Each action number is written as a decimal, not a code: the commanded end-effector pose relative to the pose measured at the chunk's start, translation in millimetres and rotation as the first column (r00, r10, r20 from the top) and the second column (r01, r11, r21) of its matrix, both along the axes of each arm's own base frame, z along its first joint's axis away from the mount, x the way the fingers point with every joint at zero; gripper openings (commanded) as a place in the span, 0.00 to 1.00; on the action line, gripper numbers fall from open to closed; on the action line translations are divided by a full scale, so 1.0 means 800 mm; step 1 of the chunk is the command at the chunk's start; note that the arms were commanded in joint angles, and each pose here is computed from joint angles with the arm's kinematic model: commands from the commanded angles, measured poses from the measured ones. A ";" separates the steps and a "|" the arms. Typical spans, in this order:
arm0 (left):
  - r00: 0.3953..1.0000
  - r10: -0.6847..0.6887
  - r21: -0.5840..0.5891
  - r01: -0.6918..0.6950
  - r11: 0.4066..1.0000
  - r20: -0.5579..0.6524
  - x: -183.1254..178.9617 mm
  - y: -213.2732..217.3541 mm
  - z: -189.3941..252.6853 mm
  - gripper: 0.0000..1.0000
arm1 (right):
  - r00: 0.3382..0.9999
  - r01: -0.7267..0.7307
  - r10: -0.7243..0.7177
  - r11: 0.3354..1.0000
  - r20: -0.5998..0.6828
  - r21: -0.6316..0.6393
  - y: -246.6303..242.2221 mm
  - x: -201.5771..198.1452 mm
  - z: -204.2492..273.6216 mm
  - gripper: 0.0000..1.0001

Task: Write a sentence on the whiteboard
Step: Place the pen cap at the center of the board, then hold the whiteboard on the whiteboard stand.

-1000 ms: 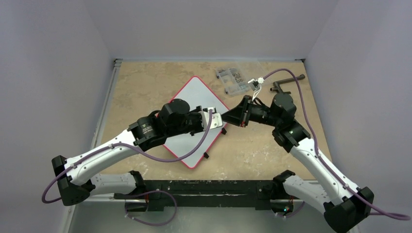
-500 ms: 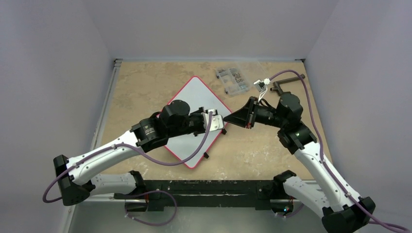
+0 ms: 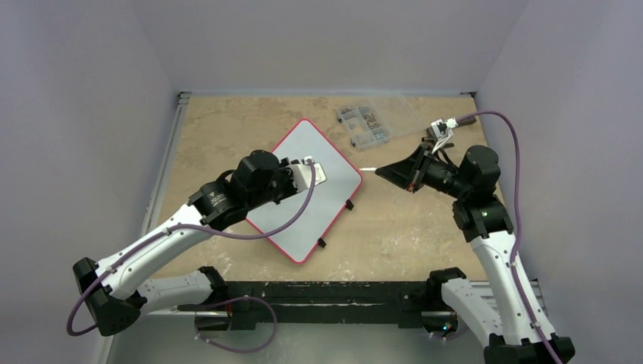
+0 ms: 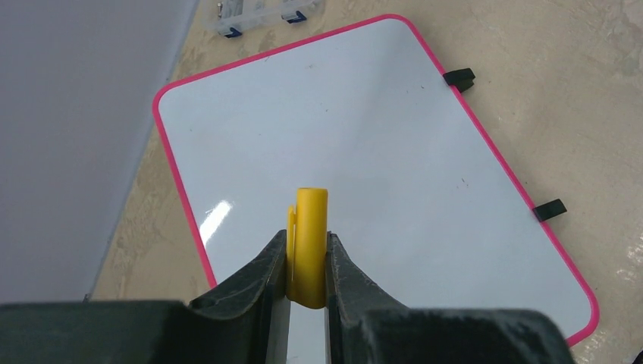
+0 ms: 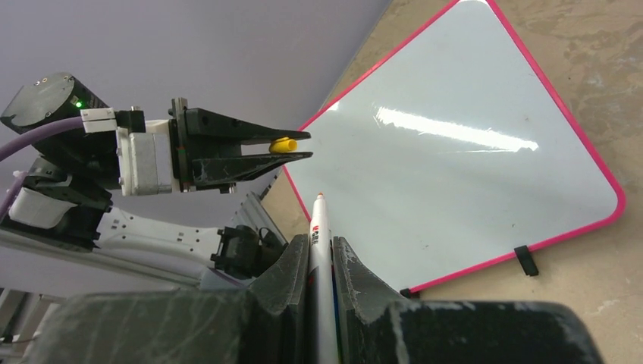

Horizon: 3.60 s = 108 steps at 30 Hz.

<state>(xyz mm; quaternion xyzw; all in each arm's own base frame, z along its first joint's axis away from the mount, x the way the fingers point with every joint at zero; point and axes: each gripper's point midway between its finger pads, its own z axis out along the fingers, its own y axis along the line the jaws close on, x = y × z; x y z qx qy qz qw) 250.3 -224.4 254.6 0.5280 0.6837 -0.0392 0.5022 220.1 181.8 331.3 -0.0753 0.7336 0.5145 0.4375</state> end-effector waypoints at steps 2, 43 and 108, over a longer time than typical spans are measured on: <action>0.999 0.018 -0.025 -0.019 1.000 -0.028 0.000 -0.001 0.008 0.00 | 0.995 0.067 -0.064 0.997 0.071 -0.039 -0.013 0.005 0.019 0.00; 0.878 -0.023 -0.170 -0.067 0.983 -0.479 -0.037 -0.299 -0.208 0.09 | 0.633 0.773 -0.746 0.621 0.204 -0.130 -0.164 0.089 0.037 0.00; 0.757 0.005 -0.584 -0.508 0.633 -0.653 0.199 0.155 0.034 0.82 | 0.965 0.224 -0.208 0.970 0.160 -0.092 -0.024 0.099 -0.014 0.00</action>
